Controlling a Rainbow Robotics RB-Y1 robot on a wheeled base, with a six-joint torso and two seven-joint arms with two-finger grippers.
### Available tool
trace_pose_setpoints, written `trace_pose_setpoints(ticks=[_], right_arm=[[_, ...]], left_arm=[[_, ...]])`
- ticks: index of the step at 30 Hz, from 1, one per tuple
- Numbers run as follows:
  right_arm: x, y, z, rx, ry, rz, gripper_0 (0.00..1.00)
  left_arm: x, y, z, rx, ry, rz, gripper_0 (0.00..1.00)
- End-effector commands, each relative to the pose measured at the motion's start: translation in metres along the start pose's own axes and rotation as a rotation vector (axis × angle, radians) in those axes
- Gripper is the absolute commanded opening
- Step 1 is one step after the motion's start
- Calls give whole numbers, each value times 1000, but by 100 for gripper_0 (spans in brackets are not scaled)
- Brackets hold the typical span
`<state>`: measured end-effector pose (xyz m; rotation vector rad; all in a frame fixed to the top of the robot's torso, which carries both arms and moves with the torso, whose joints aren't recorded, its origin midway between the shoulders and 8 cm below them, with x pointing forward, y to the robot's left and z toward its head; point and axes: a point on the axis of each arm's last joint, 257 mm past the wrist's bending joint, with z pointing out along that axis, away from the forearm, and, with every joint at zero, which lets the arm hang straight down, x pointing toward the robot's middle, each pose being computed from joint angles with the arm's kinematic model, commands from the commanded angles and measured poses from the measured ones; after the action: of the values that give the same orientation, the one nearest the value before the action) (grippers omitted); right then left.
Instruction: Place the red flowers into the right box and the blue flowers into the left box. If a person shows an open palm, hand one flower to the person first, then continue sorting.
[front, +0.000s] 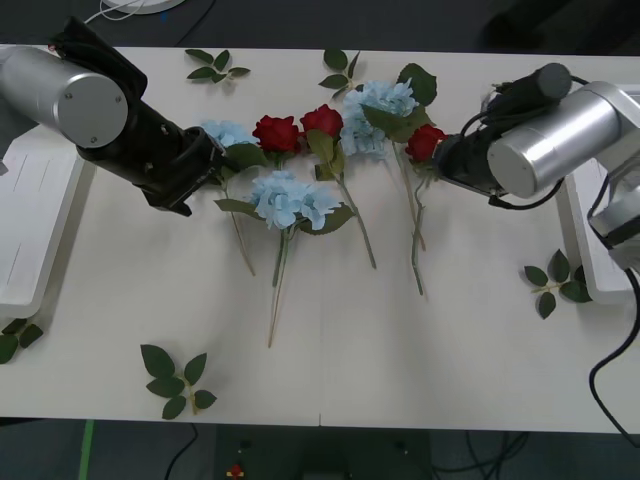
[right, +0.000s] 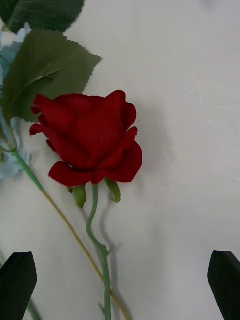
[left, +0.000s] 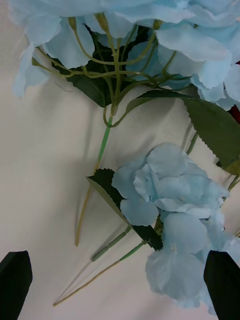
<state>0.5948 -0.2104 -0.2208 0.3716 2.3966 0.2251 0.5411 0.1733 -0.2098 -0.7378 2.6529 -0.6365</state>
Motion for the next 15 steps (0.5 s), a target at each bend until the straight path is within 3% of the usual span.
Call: trace_pose_setpoints(ticks=[1, 15], right_arm=[[-24, 34, 11, -4, -51, 2, 100], [-13, 32, 52, 81, -69, -80, 100]], left_arm=[[-42, 0, -16, -50, -109, 74, 100], [-73, 23, 8, -129, -195, 113, 100]])
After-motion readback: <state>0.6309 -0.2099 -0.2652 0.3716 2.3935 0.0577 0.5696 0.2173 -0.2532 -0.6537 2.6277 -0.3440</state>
